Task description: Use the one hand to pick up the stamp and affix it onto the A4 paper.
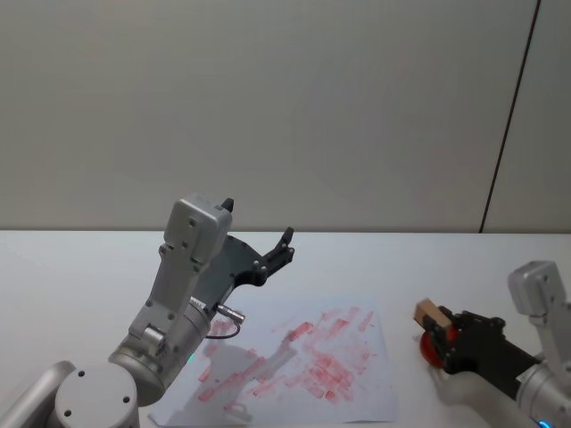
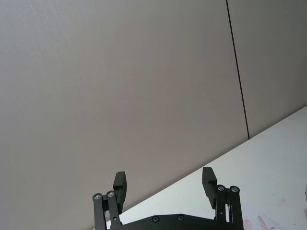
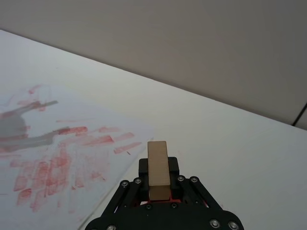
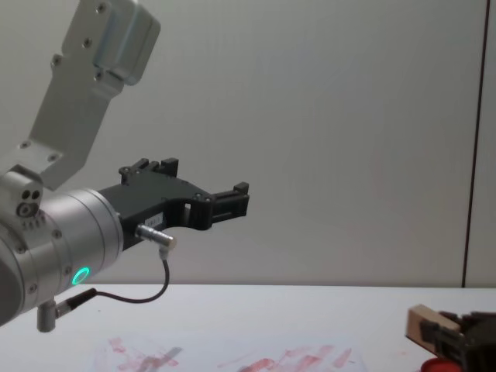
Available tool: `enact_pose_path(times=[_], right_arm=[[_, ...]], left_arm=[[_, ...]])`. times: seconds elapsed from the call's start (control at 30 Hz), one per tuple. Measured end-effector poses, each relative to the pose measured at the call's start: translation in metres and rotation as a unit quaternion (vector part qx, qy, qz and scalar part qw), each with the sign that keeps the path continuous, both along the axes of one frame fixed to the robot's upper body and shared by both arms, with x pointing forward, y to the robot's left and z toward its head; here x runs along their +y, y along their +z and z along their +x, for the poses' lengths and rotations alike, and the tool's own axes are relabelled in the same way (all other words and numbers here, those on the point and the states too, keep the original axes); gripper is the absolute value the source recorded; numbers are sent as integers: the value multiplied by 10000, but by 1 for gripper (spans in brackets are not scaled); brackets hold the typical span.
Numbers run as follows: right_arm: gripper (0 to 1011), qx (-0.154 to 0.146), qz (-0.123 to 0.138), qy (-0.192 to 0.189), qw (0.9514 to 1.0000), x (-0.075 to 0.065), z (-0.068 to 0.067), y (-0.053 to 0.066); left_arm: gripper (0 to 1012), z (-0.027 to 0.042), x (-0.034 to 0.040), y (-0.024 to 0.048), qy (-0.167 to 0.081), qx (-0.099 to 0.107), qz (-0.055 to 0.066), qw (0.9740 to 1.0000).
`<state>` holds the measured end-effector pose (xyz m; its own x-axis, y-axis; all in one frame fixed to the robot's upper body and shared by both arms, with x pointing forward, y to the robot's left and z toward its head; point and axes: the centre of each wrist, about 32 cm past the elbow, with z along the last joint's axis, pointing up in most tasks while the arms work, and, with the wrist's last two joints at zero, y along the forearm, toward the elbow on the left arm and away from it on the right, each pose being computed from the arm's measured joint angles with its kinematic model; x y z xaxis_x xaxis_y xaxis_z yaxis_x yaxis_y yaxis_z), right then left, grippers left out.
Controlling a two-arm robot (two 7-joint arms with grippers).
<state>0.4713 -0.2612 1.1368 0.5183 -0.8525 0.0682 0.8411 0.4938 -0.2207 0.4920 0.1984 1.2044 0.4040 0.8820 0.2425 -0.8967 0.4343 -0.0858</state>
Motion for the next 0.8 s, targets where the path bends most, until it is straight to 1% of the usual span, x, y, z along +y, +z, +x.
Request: enact_pose_path(times=[0.17, 0.37, 0.57, 0.8], right_arm=[[216, -86, 60, 240, 9997, 78, 1, 60], [216, -92, 107, 524, 9985, 180, -12, 106], [216, -9, 112, 738, 9972, 255, -37, 110], [216, 133, 66, 926, 9956, 306, -76, 70]], left_arm=[[1003, 0, 0, 0, 0, 0, 0, 10000], [1003, 0, 0, 0, 0, 0, 0, 10000], [1002, 0, 0, 0, 0, 0, 0, 10000], [1003, 0, 0, 0, 0, 0, 0, 10000]])
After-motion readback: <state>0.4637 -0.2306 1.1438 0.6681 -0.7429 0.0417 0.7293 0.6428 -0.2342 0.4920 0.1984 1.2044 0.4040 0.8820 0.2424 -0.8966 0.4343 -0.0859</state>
